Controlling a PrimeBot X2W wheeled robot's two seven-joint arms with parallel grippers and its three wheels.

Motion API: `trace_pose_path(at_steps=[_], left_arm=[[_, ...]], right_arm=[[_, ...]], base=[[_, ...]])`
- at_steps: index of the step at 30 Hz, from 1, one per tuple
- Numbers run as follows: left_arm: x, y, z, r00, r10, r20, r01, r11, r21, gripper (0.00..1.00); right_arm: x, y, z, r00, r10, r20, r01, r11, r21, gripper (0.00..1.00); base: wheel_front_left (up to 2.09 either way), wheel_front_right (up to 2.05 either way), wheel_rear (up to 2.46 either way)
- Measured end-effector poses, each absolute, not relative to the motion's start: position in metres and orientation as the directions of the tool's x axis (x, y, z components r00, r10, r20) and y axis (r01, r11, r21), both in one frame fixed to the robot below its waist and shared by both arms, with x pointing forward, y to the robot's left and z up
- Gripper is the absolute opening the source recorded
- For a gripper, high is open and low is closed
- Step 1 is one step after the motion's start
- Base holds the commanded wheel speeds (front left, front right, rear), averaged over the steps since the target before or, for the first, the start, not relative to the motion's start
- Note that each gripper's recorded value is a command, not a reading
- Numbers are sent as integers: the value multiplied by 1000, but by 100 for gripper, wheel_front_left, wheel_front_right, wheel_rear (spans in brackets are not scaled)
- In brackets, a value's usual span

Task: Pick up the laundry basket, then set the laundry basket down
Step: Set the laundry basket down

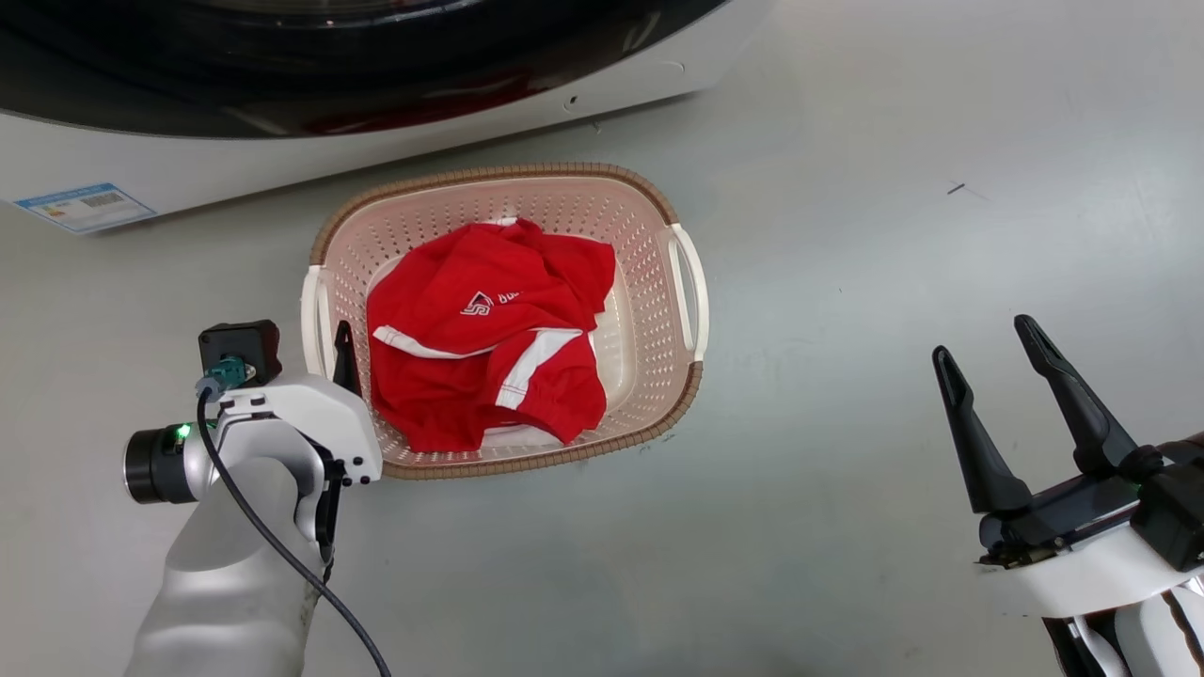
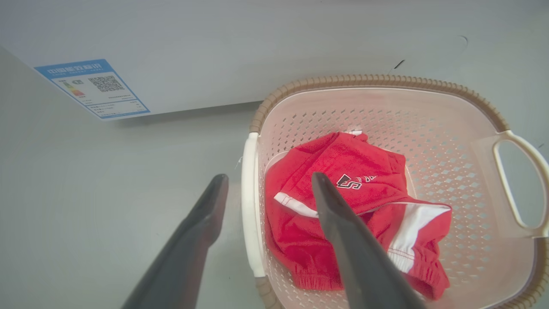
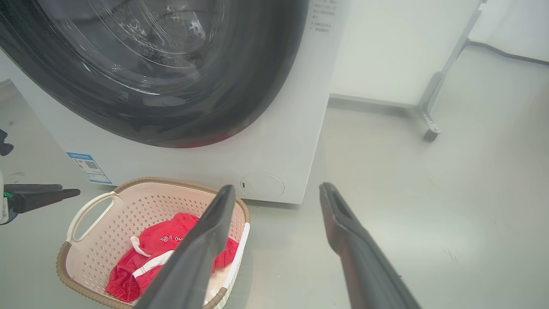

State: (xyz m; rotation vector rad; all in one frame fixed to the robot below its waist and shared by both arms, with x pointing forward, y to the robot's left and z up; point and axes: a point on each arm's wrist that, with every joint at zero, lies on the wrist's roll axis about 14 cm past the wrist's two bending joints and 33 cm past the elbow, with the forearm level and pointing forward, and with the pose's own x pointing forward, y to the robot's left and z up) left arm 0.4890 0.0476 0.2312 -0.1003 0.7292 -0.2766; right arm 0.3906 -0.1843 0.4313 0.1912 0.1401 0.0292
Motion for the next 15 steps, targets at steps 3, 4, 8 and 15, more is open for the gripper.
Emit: trace_pose_path(at_steps=[3,4,8,15], left_arm=[[493,46,215,692,-278,-666,212,960,-181,100],[494,45,210,685,-281,-672,220,959,-177,100],[500,44,195,670,-281,-687,224,959,-174,100],[507,53,174,655,-254,-712,217,965,-145,100]], right_arm=[[391,-186,418,984,38,-173,-4,981,192,100],[392,-186,414,982,38,-184,-2,982,191,100],[400,-186,404,978,50,-202,-12,982,187,100],[406,-185,387,969,61,-238,-14,981,195,100]], base=[[0,0,0],[0,0,0],[0,0,0],[0,0,0]])
